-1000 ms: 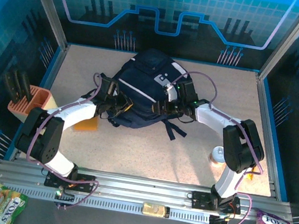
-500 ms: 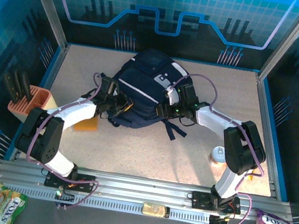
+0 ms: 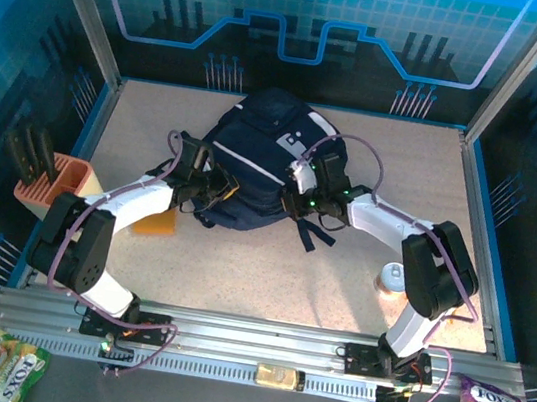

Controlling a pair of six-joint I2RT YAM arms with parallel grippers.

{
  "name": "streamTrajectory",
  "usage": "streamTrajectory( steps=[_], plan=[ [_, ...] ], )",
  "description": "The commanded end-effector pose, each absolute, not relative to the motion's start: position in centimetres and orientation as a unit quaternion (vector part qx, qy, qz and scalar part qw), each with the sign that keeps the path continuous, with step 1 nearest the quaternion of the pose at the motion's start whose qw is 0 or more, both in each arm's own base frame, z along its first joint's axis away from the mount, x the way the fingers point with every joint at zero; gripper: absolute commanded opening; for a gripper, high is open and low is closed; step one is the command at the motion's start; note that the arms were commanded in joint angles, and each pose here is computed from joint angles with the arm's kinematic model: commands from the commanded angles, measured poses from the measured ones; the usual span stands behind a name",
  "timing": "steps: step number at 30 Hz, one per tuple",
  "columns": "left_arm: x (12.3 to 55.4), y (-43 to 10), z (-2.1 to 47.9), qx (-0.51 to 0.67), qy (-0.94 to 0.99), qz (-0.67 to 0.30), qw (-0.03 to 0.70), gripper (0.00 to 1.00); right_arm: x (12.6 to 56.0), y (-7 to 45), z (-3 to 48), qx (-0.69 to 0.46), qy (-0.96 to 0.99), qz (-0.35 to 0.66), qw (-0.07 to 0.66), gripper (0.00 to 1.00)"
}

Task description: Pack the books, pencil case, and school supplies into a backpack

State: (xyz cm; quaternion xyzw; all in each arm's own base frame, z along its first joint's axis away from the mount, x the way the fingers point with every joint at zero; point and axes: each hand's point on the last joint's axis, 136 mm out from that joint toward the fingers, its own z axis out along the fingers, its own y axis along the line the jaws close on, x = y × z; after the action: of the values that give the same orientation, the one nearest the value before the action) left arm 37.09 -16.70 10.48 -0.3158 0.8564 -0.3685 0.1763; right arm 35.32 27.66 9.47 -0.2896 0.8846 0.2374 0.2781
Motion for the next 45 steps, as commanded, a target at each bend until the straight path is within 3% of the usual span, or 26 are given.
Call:
streamTrajectory(
  steps=[1, 12, 20, 27, 34, 45],
  plan=[
    [37.7, -19.6, 12.7, -0.266, 0.853, -0.414, 0.174, 0.07, 32.7, 29.6, 10.3, -0.346, 0.864, 0.241, 0.274, 0.04],
    [38.3, -21.1, 12.5, -0.262, 0.853, -0.418, 0.169, 0.12, 31.1, 32.2, 11.6, -0.384, 0.847, 0.234, 0.283, 0.08],
    [36.6, -17.8, 13.0, -0.259, 0.879, -0.339, 0.215, 0.35, 32.0, 27.8, 14.3, -0.268, 0.866, 0.265, 0.328, 0.48],
    [34.6, -17.7, 14.5, -0.205, 0.904, -0.272, 0.258, 0.45, 32.9, 24.0, 16.4, -0.156, 0.865, 0.314, 0.359, 0.65],
    [33.6, -21.4, 15.7, -0.110, 0.935, -0.175, 0.290, 0.47, 35.1, 20.3, 16.4, -0.029, 0.872, 0.346, 0.345, 0.73],
    [33.7, -27.3, 13.6, -0.029, 0.953, -0.050, 0.298, 0.46, 36.6, 16.4, 14.8, 0.082, 0.867, 0.371, 0.322, 0.74]
  ],
)
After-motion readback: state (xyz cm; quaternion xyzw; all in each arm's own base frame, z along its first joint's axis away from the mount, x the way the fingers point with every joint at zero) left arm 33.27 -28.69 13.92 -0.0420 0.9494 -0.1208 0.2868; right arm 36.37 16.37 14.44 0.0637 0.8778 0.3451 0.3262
